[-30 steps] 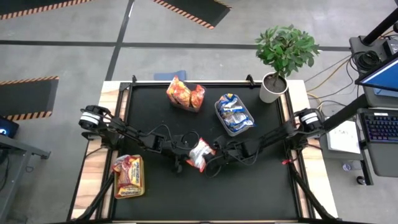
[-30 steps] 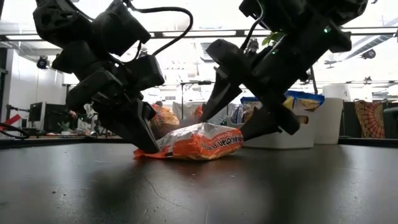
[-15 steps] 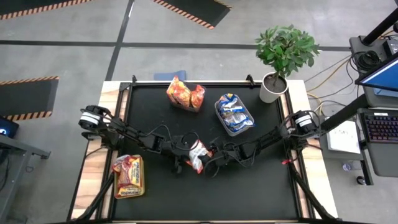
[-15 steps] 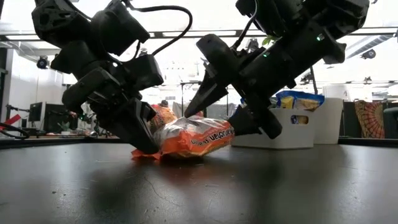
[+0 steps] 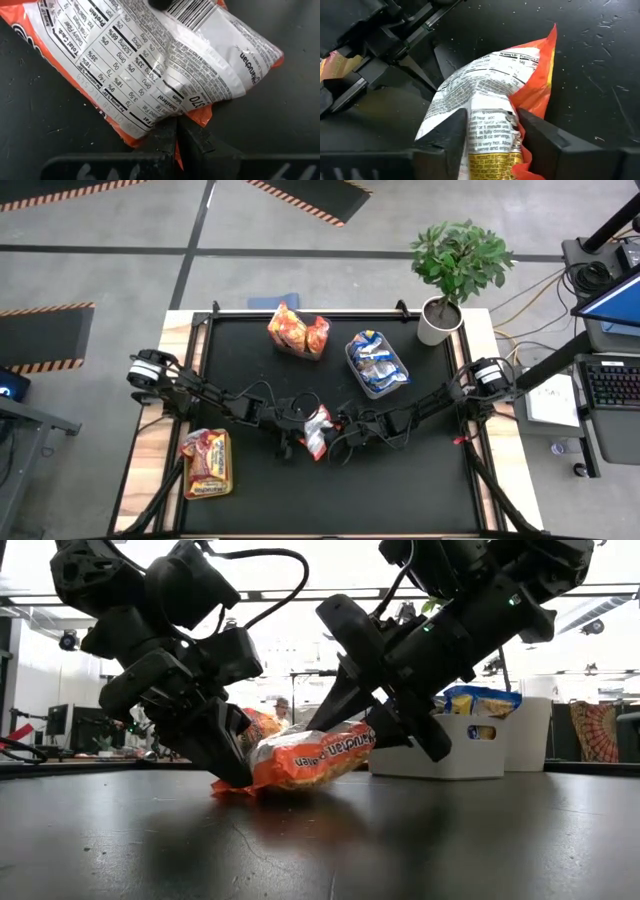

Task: Sort Maruchan noodles
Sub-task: Put the orange noodle pack into the black bin

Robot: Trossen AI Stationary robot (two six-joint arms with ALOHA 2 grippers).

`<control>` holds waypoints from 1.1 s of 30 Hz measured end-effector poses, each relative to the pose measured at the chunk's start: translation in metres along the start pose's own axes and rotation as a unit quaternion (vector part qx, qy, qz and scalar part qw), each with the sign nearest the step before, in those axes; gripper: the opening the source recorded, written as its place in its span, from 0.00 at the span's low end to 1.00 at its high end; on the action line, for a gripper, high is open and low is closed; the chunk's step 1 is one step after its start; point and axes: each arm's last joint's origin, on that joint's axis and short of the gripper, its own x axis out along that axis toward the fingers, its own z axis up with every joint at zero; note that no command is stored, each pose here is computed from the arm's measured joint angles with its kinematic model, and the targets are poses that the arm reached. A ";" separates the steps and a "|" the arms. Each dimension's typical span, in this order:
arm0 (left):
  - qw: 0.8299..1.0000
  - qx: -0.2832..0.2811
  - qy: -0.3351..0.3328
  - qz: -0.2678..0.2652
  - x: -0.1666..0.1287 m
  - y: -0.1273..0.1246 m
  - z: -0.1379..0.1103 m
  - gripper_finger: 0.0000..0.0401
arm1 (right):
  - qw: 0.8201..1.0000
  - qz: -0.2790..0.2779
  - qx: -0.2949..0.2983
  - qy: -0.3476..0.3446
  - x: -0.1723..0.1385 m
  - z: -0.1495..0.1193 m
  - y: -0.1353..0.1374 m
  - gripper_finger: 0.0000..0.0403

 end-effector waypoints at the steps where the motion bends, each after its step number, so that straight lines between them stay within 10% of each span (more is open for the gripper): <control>1: 1.000 0.000 0.000 0.000 0.000 0.000 0.000 0.00 | 1.000 0.000 -0.003 0.000 0.000 0.000 0.000 0.38; 33: 0.998 0.024 -0.009 0.055 -0.018 0.003 0.006 0.00 | 0.998 0.013 -0.052 -0.019 -0.009 0.010 0.008 0.12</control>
